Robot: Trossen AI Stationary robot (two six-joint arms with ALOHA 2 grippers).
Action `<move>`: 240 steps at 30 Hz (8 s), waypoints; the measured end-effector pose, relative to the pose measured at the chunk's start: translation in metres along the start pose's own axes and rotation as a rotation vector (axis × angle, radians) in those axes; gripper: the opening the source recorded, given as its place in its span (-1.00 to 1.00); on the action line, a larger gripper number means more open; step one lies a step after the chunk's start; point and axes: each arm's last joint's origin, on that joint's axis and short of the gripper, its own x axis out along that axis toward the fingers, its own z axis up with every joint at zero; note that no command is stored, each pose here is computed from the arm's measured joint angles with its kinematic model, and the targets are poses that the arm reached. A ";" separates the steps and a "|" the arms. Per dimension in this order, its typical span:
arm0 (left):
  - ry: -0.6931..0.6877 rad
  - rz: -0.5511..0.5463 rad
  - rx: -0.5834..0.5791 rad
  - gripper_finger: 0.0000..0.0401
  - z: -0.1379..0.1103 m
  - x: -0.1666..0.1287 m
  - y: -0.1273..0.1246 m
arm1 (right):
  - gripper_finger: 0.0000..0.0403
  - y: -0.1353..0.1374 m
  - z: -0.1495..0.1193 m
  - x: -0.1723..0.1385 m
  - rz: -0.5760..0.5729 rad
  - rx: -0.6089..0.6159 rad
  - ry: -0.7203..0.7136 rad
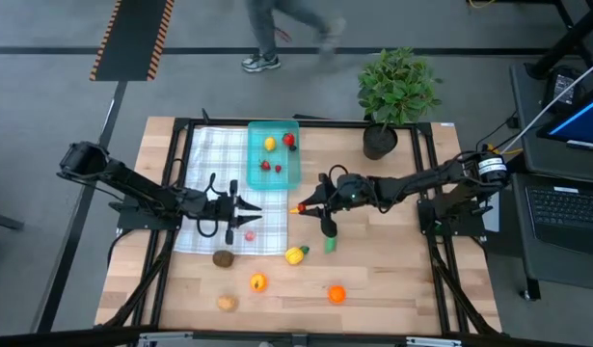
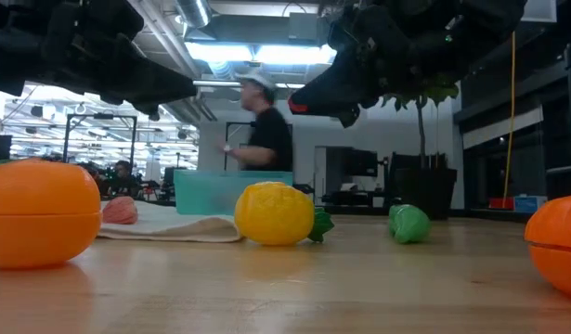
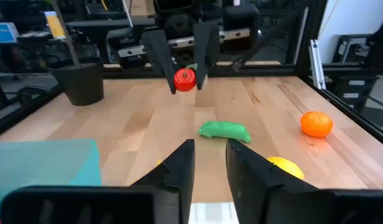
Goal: Pick and placing Produce into tupperware
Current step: Put the red cherry into the blue bin, then put the yellow corn into the blue bin
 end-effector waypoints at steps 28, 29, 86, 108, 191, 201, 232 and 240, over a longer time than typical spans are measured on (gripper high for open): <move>-0.092 0.056 0.051 -0.05 0.025 0.043 0.016 | -0.48 -0.027 0.011 0.022 0.089 -0.080 -0.197; -0.087 0.057 0.060 -0.05 0.025 0.046 0.015 | -0.48 -0.026 0.011 0.022 0.097 -0.081 -0.197; -0.064 0.093 0.105 -1.00 0.033 0.077 0.022 | 0.21 -0.027 0.011 0.022 0.086 -0.095 -0.187; 0.072 0.409 0.109 -1.00 0.043 0.056 0.055 | 0.31 -0.083 0.003 0.011 -0.269 0.003 -0.092; 0.645 0.330 -0.112 -0.56 0.042 0.073 0.139 | 0.31 -0.087 -0.002 0.010 -0.401 -0.087 -0.027; 0.396 0.224 -0.036 -0.59 0.062 0.050 0.098 | 0.31 -0.067 0.011 -0.003 -0.362 -0.138 -0.033; 0.099 -0.041 -0.031 -0.95 0.031 0.001 0.000 | 0.31 0.005 -0.037 -0.046 -0.102 -0.181 -0.171; 0.110 -0.013 -0.004 -0.94 0.030 0.002 0.005 | 0.31 0.005 -0.038 -0.046 -0.094 -0.180 -0.153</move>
